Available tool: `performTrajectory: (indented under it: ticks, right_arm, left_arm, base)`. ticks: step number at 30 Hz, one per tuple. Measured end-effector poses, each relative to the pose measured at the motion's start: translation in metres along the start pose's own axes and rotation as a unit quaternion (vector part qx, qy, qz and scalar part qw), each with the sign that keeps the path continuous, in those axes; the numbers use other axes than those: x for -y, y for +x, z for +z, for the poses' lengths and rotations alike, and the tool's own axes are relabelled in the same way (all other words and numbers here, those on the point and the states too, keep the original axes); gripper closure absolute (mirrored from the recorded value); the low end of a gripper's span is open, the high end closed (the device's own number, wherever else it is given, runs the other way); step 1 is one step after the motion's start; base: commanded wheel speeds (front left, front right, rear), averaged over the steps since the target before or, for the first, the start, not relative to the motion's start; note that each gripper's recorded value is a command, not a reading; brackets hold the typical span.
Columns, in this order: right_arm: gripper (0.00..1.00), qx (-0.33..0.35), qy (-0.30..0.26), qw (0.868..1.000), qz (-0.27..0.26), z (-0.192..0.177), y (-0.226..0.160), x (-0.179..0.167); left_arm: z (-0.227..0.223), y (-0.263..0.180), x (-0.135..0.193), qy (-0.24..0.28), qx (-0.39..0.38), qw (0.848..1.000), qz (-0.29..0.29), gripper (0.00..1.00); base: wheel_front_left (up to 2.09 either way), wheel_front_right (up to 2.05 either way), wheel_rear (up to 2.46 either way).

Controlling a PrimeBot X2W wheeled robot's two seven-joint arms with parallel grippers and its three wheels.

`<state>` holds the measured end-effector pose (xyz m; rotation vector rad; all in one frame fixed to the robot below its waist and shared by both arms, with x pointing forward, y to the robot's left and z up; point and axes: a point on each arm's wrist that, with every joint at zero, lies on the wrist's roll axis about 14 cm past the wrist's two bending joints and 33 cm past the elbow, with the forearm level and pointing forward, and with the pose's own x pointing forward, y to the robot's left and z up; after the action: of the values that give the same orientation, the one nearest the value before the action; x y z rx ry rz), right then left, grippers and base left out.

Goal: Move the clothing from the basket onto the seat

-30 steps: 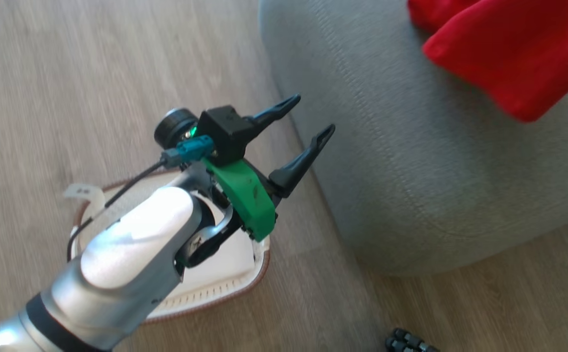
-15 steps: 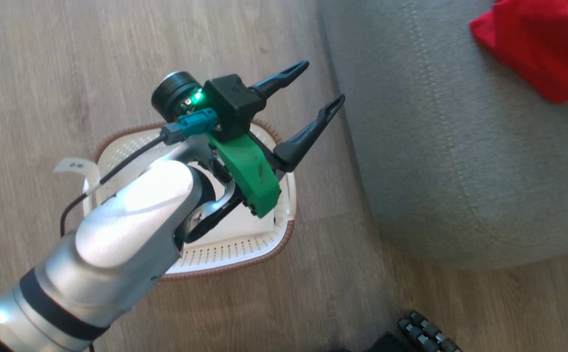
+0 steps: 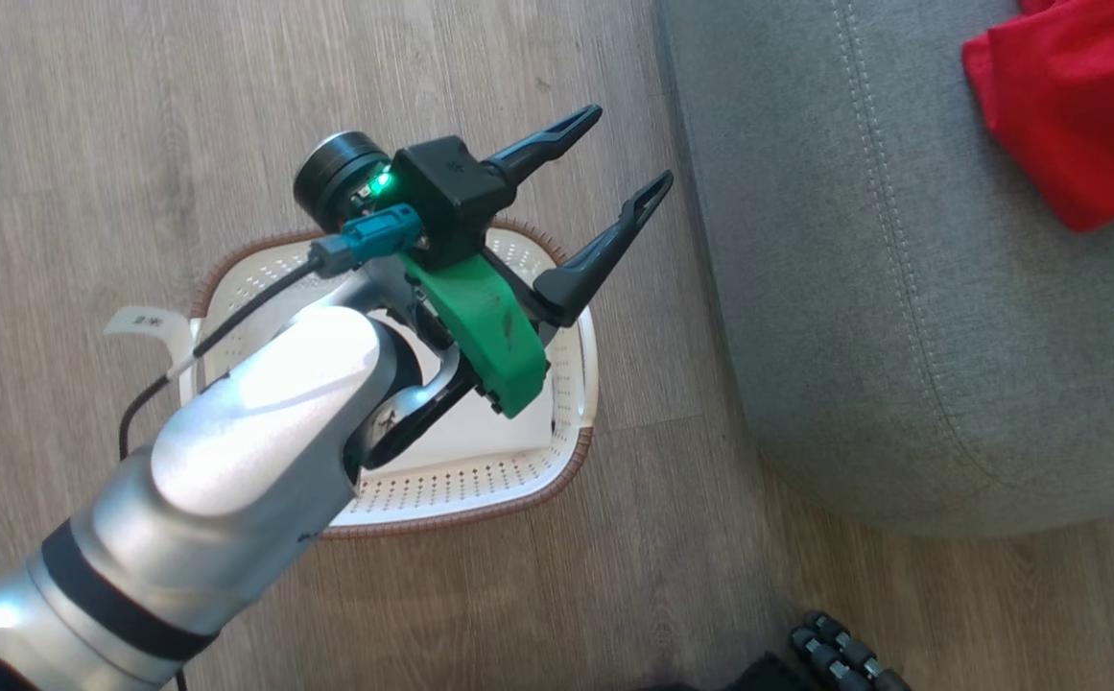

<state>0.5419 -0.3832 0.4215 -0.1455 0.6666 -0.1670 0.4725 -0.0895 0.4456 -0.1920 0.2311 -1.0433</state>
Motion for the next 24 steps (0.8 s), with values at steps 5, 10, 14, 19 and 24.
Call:
performTrajectory:
  ticks: [5,10,14,19,24]
  right_arm:
    - [0.0,-0.008,0.007,1.0,0.012,0.005,-0.01,0.002]
    - [0.0,0.0,0.005,1.0,0.013,0.012,-0.023,0.007]
    - [0.0,0.006,-0.005,1.0,0.017,0.015,-0.037,0.008]
    - [0.0,-0.014,-0.002,1.0,0.016,0.001,-0.06,0.018]
    - [0.0,-0.001,0.007,1.0,0.019,0.006,-0.085,0.027]
  left_arm:
    - [0.005,0.0,0.002,0.006,0.004,1.0,0.001,0.0]
    - [0.018,-0.001,0.008,0.018,0.016,1.0,0.0,0.0]
    - [0.03,-0.003,0.015,0.023,0.026,0.999,-0.002,0.0]
    - [0.04,-0.006,0.027,0.033,0.032,0.999,-0.005,0.0]
    - [0.045,-0.011,0.041,0.034,0.034,0.999,-0.008,0.0]
  base:
    - [0.0,0.0,0.0]
    - [0.0,0.0,0.0]
    - [0.0,0.0,0.0]
    - [0.0,0.0,0.0]
    - [0.0,0.0,0.0]
